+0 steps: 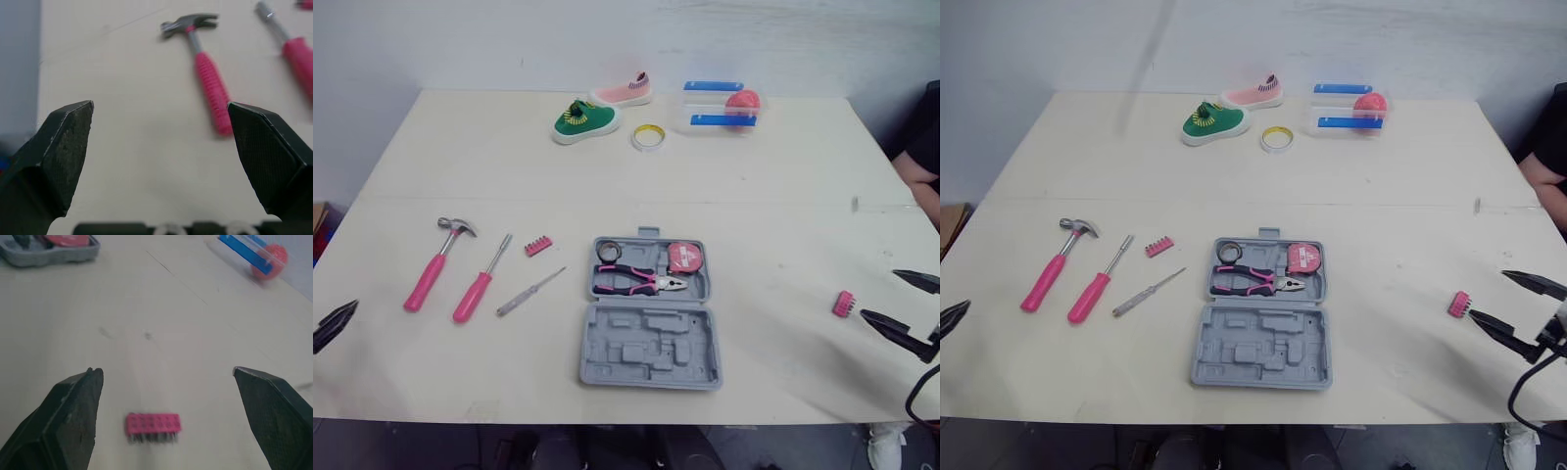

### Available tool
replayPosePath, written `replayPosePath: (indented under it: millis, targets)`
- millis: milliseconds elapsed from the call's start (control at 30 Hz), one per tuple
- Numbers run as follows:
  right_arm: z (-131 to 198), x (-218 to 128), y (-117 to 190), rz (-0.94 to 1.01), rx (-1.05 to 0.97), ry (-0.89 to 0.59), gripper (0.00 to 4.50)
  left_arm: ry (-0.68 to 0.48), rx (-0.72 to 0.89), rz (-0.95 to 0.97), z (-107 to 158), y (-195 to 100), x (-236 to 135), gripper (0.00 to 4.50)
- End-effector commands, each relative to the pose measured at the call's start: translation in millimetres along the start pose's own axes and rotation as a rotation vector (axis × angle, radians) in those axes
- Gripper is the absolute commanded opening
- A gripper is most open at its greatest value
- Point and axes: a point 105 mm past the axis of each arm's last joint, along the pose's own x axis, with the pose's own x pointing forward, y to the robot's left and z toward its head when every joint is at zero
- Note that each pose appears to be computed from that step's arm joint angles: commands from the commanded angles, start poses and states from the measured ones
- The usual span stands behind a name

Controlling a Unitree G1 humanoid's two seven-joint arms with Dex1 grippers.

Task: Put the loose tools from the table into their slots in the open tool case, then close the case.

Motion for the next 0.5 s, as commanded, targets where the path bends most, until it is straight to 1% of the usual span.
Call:
replayPosePath:
  millis: [33, 100, 167, 233, 300, 367, 433, 500]
  targets:
    - [45, 33, 14, 0.131, -0.029, -0.233, 4.42, -0.052, -0.016, -0.238, 30, -52, 23, 4.43]
    - [64, 47, 21, 0.198, -0.010, -0.306, 4.42, -0.056, -0.061, -0.314, 40, -72, 32, 4.43]
    - [80, 61, 38, 0.321, 0.012, -0.360, 4.42, -0.032, -0.073, -0.387, 48, -93, 43, 4.43]
    - [89, 70, 56, 0.444, 0.069, -0.382, 4.42, 0.011, -0.023, -0.425, 50, -108, 55, 4.43]
    - [93, 74, 63, 0.482, 0.105, -0.390, 4.42, 0.043, -0.009, -0.428, 50, -115, 63, 4.43]
    - [96, 78, 67, 0.498, 0.095, -0.412, 4.42, 0.068, -0.021, -0.416, 49, -118, 69, 4.43]
    - [99, 85, 88, 0.611, 0.067, -0.427, 4.42, 0.089, -0.012, -0.462, 46, -137, 83, 4.43]
    - [100, 91, 100, 0.668, 0.061, -0.439, 4.42, 0.127, 0.020, -0.490, 38, -151, 97, 4.43]
